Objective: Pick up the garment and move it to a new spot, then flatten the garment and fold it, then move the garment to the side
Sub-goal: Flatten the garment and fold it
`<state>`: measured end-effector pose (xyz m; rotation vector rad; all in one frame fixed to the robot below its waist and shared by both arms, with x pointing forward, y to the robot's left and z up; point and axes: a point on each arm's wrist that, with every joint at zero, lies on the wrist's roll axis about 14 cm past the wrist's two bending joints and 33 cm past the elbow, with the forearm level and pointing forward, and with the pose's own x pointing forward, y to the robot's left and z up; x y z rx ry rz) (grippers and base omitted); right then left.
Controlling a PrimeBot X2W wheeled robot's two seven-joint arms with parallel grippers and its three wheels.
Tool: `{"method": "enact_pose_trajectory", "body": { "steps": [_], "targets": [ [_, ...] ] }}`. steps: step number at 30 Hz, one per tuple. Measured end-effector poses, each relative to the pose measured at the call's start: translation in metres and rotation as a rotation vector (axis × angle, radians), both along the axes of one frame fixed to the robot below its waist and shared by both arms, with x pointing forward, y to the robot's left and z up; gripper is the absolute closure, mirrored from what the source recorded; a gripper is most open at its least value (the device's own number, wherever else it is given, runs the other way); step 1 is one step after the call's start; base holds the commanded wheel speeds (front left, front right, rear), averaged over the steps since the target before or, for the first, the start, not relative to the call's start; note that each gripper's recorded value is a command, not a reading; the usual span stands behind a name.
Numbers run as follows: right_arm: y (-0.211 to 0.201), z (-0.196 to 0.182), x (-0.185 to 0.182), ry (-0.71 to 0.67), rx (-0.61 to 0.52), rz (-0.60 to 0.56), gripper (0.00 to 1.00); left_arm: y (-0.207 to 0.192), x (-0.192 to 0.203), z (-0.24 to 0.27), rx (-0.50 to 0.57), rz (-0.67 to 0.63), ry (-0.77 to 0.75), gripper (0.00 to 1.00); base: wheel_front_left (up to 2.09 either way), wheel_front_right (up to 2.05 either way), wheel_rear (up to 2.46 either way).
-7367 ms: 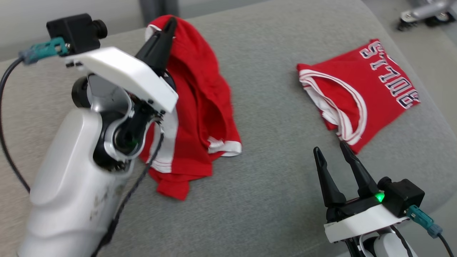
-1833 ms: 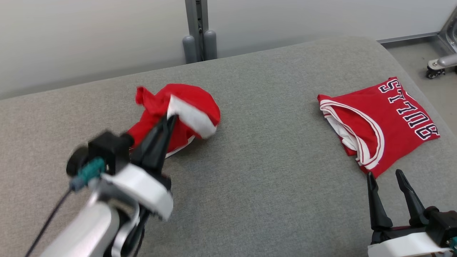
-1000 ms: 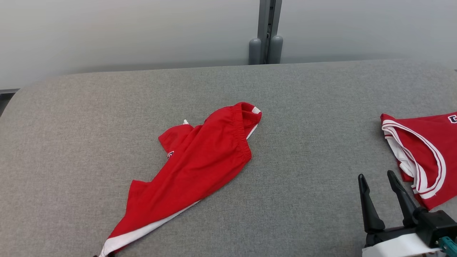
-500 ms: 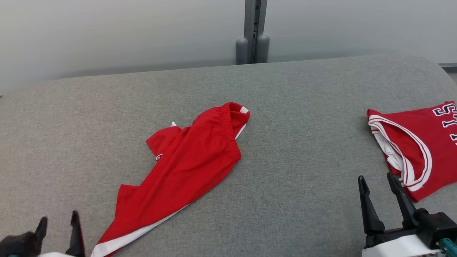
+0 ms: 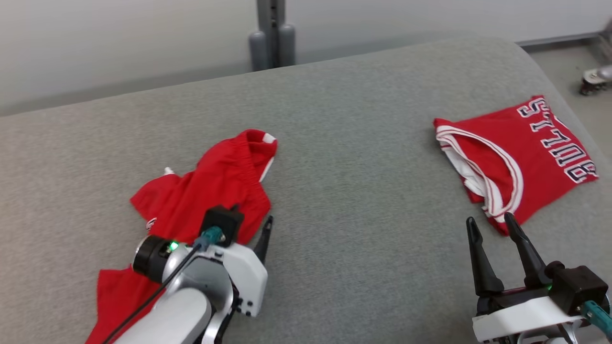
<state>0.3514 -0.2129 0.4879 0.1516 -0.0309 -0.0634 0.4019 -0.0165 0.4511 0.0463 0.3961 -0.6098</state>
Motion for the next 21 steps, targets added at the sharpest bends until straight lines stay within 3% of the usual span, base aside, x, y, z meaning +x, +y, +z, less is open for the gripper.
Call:
{"method": "enact_pose_trajectory", "body": {
  "steps": [3,12,13,14,15,16,21],
  "targets": [
    [-0.013,-0.002,-0.008,0.011,0.002,-0.045,0.0,-0.006,0.012,-0.025,0.083,-0.014,0.037,0.0,0.0,0.0,0.0],
    [-0.041,-0.007,-0.034,0.037,-0.003,-0.147,0.0,-0.002,0.02,-0.065,0.18,-0.021,0.111,0.0,0.0,0.0,0.0],
    [-0.042,-0.008,-0.034,0.037,-0.003,-0.148,0.0,0.003,0.023,-0.067,0.189,-0.008,0.11,0.11,0.0,0.0,0.0],
    [-0.041,-0.008,-0.034,0.037,-0.002,-0.147,0.0,0.007,0.025,-0.07,0.192,0.006,0.116,0.51,0.0,0.0,0.0],
    [-0.041,-0.007,-0.033,0.035,-0.002,-0.145,0.0,0.008,0.025,-0.071,0.194,0.008,0.121,0.82,0.0,0.0,0.0],
    [-0.04,-0.007,-0.032,0.033,-0.002,-0.142,0.0,0.009,0.026,-0.072,0.187,0.011,0.123,1.0,0.0,0.0,0.0],
    [-0.036,-0.003,-0.025,0.021,-0.005,-0.125,0.0,0.007,0.024,-0.072,0.144,0.008,0.143,1.0,0.0,0.0,0.0]
  ]
}}
